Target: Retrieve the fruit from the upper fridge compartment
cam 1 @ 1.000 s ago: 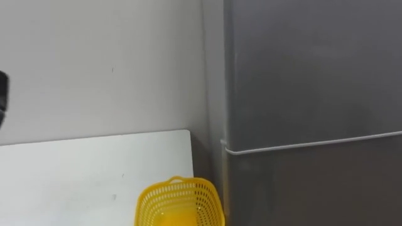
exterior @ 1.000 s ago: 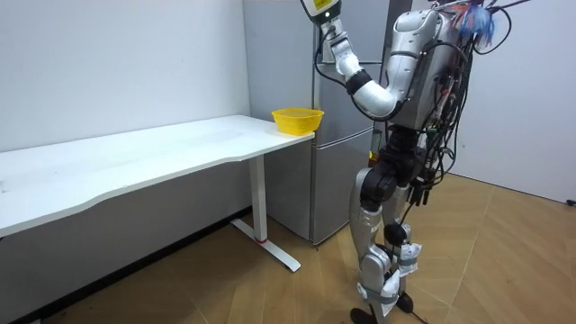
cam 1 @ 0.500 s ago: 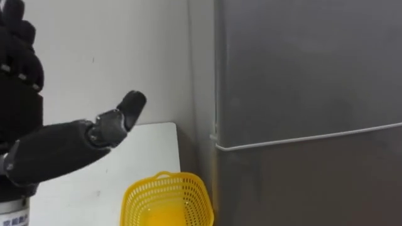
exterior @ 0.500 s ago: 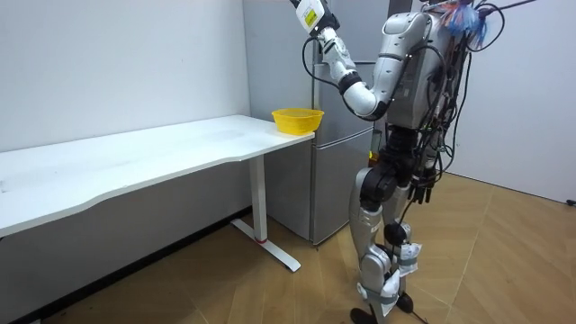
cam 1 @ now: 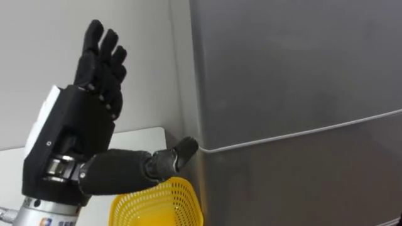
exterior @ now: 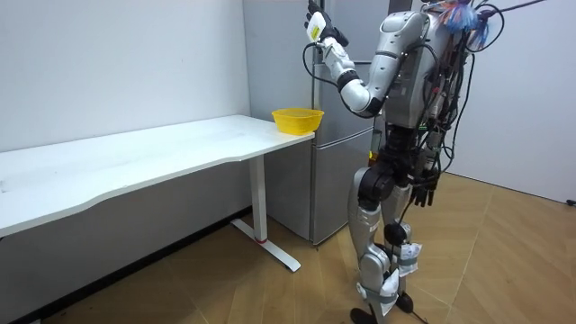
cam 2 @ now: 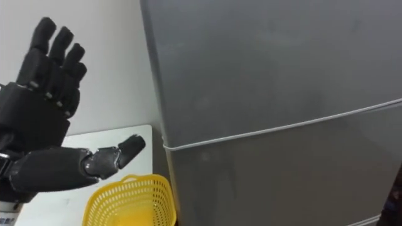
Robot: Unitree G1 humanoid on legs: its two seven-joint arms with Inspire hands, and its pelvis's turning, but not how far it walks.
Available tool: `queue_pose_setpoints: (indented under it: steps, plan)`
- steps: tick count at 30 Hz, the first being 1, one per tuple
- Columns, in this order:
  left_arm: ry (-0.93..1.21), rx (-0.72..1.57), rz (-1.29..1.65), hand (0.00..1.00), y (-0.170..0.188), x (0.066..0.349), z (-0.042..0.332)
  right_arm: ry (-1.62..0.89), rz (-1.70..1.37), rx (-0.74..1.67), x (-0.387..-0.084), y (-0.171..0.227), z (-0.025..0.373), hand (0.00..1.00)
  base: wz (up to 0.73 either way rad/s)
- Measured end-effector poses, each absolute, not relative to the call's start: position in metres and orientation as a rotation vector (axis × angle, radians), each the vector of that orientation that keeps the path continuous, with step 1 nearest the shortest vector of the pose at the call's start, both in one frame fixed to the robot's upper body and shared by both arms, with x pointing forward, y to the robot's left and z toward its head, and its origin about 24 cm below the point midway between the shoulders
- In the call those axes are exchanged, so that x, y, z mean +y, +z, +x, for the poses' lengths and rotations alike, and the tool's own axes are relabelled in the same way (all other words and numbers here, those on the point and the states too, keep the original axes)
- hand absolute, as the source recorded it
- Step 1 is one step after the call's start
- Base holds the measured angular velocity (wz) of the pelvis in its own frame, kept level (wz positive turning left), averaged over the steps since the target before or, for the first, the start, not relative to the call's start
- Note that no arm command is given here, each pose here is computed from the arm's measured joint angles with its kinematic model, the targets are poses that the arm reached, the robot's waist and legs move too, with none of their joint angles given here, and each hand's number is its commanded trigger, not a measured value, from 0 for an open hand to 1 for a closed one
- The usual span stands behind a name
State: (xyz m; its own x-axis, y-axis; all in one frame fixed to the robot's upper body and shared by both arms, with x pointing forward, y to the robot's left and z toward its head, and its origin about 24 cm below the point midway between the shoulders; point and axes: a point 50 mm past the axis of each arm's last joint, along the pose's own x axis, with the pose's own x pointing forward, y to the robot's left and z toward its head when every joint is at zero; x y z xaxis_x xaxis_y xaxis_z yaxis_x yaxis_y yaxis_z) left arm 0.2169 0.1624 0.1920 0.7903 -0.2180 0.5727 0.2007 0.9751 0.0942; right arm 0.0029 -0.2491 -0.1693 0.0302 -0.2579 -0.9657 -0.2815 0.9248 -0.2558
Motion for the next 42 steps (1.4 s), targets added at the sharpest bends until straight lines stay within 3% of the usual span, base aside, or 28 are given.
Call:
queue_pose_setpoints:
  steps: [42]
  plan:
    - [-0.485, -0.502, -0.018, 0.00, 0.178, 0.129, 0.237, 0.047, -0.476, 1.599, -0.250, -0.169, 0.006, 0.00, 0.00]
